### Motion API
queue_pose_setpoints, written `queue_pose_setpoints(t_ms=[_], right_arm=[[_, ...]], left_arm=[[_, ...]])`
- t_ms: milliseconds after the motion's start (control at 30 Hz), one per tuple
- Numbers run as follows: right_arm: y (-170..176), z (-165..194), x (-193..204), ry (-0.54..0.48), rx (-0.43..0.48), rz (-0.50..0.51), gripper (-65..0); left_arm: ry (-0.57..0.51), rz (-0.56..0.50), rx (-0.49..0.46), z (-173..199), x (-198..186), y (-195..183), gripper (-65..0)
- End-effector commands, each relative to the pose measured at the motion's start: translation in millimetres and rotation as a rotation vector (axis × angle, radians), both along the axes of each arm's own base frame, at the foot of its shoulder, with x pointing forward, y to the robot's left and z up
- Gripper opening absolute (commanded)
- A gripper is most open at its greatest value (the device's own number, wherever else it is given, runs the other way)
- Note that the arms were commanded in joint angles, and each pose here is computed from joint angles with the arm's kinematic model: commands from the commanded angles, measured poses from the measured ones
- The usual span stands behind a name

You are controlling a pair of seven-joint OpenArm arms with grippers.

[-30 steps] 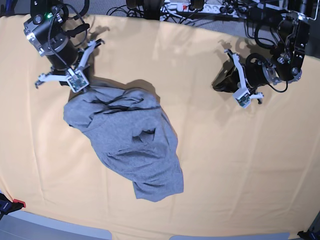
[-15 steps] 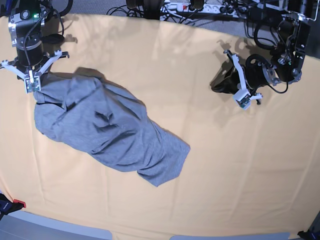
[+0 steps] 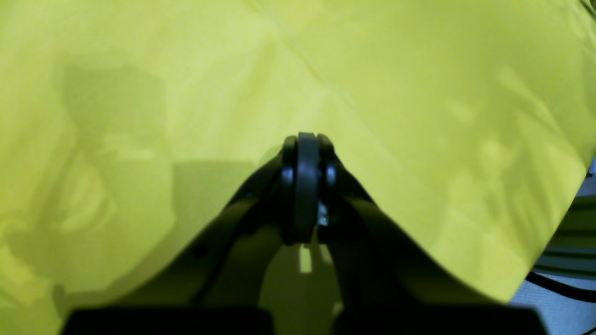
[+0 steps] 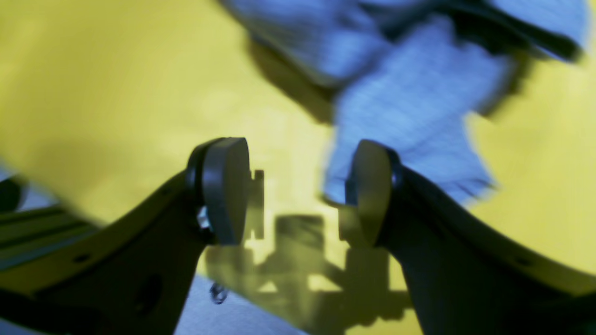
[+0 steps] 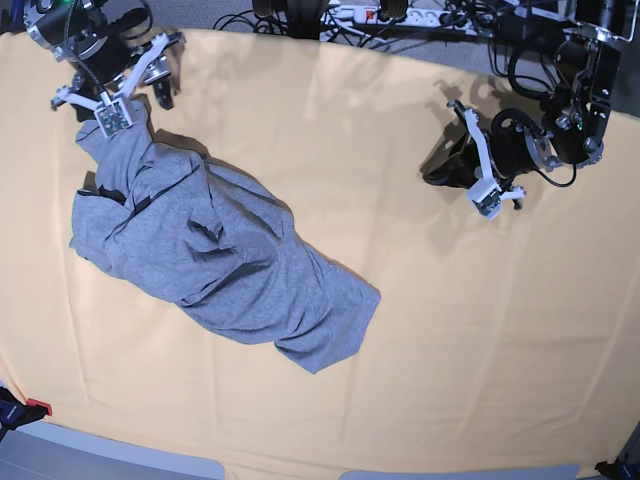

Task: Layout the t-shirt on the table in an organized manner, then fold the t-shirt properly
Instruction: 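Release and regrasp the shirt fabric with the right gripper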

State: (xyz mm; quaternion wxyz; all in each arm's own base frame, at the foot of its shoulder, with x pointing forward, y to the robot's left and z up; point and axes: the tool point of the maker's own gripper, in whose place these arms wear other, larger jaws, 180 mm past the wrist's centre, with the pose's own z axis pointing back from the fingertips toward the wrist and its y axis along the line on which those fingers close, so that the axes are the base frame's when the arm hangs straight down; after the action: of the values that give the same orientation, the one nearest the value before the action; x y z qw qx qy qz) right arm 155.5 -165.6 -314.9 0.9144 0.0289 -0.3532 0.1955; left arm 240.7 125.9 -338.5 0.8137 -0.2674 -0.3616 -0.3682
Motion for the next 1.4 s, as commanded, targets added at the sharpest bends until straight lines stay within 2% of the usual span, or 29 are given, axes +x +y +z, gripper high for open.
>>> queue_pose_setpoints(t_ms=[0,67,200,233,433,567,667,700,800,867,1033,1100,1167,1267,1300,1367], right_arm=[[2.1,6.9,2.2,-0.026,0.008,0.010,-27.3],[-3.5,8.5,5.7,-0.044,-0.008,-0.019,-27.3],[-33.5,15.0,16.7,-0.110,-0.137,-0.128,-27.3],[-36.9,16.5,18.3,-0.120,-0.144,-0.147,-27.3],[-8.8,23.1,26.9,-0.153,0.008,-0.073,-27.3],[-22.8,2.7,38.2,-0.128,0.009,-0.117,-28.6],[-28.1,-8.8,41.5,-0.092,0.005,-0.127,-36.2],[-27.8,-10.9,40.4,-0.079,0.000,-0.119,-42.0],[-18.9,-12.9,36.4,-0.056,0.025,-0.073,-65.0],[0.1,-7.9,34.3,-0.056,0.107,-0.009,-65.0],[74.9,43.0,17.3,-0.144,0.416,0.305,-65.0],[86.1,57.2,13.7,-0.161,0.488,0.338,-65.0],[82.0,52.6,14.7,-0.158,0.437,0.336,-65.0],[56.9,31.3,22.3,-0.124,0.255,0.269,-65.0],[46.9,25.8,25.1,-0.117,0.198,0.236,-58.0],[30.3,18.8,29.3,-0.110,0.116,0.174,-39.5]], left_arm=[[-0.038,-0.010,-0.019,12.6,5.8,-0.4,-65.0],[-0.038,-0.010,-0.019,12.6,5.8,-0.3,-65.0],[-0.038,-0.010,-0.020,12.7,5.9,-0.4,-65.0],[-0.038,-0.010,-0.020,12.7,5.9,-0.4,-65.0],[-0.038,-0.010,-0.021,12.9,6.0,-0.5,-65.0],[-0.038,-0.010,-0.021,12.8,5.9,-0.4,-65.0],[-0.038,-0.010,-0.020,12.7,5.9,-0.5,-65.0],[-0.038,-0.009,-0.021,12.8,5.9,-0.5,-65.0],[-0.038,-0.010,-0.021,12.9,6.0,-0.4,-65.0],[-0.038,-0.010,-0.020,12.9,6.0,-0.3,-65.0],[-0.038,-0.010,-0.019,12.7,5.8,-0.2,-65.0],[-0.037,-0.010,-0.019,12.6,5.8,-0.2,-65.0],[-0.033,-0.011,-0.012,11.4,5.2,0.5,-65.0],[-0.034,-0.012,-0.007,11.8,5.5,2.2,-65.0],[-0.034,-0.013,-0.006,11.7,5.3,2.7,-65.0],[-0.034,-0.012,-0.006,11.8,5.5,2.5,-65.0]])
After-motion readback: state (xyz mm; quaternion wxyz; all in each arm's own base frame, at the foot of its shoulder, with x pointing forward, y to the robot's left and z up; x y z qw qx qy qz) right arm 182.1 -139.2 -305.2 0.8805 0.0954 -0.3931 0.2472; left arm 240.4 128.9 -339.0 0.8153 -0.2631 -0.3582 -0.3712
